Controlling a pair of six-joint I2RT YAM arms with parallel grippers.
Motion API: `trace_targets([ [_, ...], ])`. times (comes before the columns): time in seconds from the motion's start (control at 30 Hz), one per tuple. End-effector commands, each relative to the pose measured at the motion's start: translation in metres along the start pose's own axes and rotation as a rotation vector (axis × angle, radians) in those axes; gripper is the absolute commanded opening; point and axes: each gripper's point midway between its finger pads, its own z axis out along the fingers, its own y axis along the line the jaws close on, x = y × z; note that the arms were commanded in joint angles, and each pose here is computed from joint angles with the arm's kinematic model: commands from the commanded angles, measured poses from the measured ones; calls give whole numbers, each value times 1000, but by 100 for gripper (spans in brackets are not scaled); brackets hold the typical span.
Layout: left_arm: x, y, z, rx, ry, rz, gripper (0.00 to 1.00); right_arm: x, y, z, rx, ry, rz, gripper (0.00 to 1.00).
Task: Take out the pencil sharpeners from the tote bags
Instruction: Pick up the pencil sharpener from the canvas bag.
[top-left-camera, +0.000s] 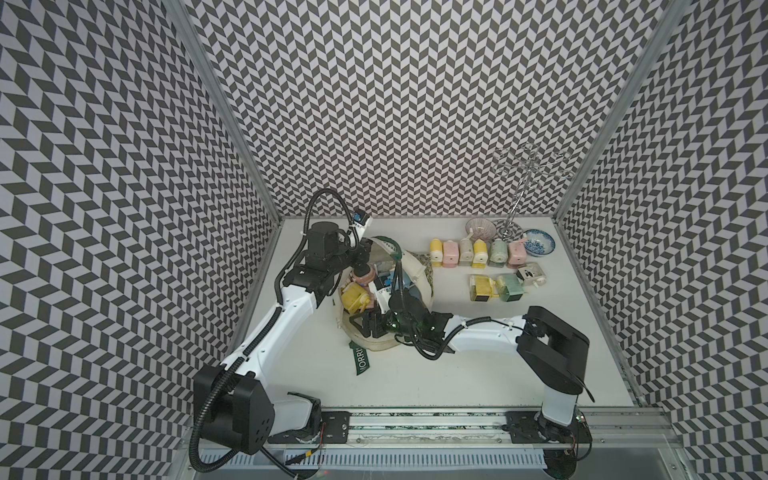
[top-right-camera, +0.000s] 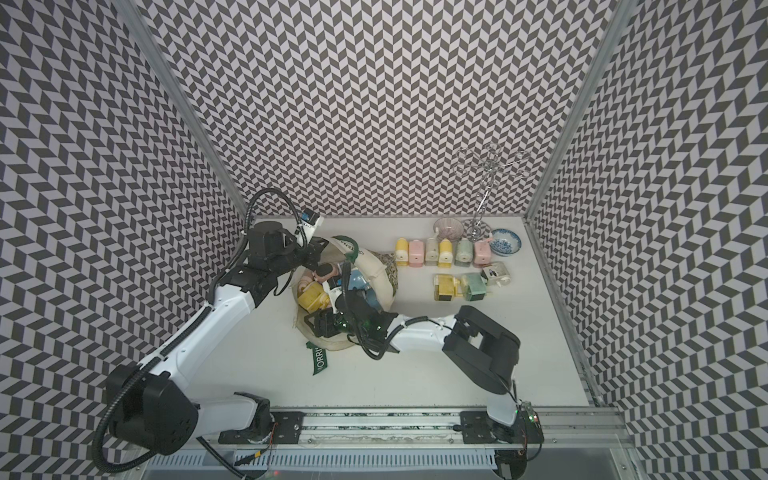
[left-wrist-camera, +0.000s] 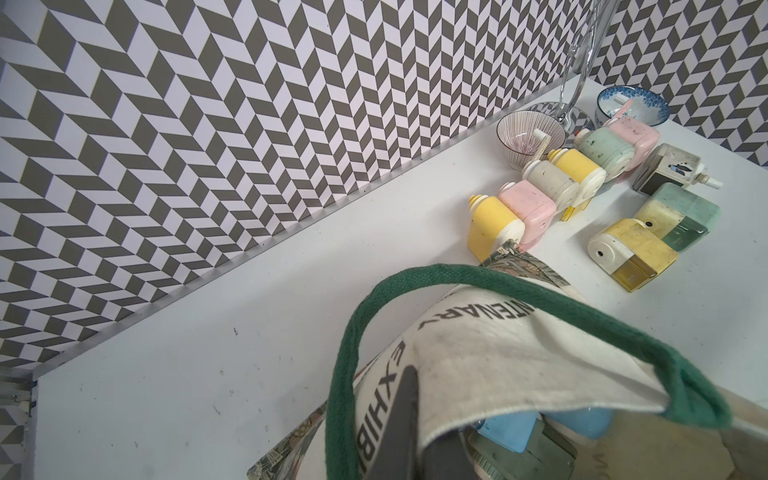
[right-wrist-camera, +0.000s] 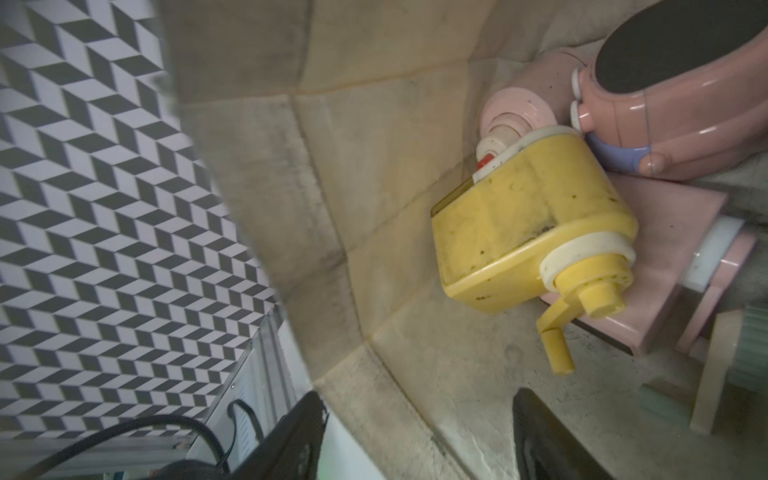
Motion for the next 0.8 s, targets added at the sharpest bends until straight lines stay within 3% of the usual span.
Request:
trace_targets([
  [0.0, -46, 3, -23, -27, -162, 29, 0, -31, -9, 14, 106, -147, 6, 74],
  [0.1, -46, 3, -23, -25, -161, 29, 0, -37, -32, 22, 220, -193, -15, 77],
  [0.43, -46, 4, -24, -23, -161, 29, 0, -49, -46, 28, 315, -244, -99, 86],
  [0.67, -45, 3, -22, -16, -158, 27, 0, -52, -54, 34, 303, -222, -93, 91],
  [0.77, -46, 3, -23, -14, -160, 26, 0, -47, -42, 45, 184, -170, -119, 92],
])
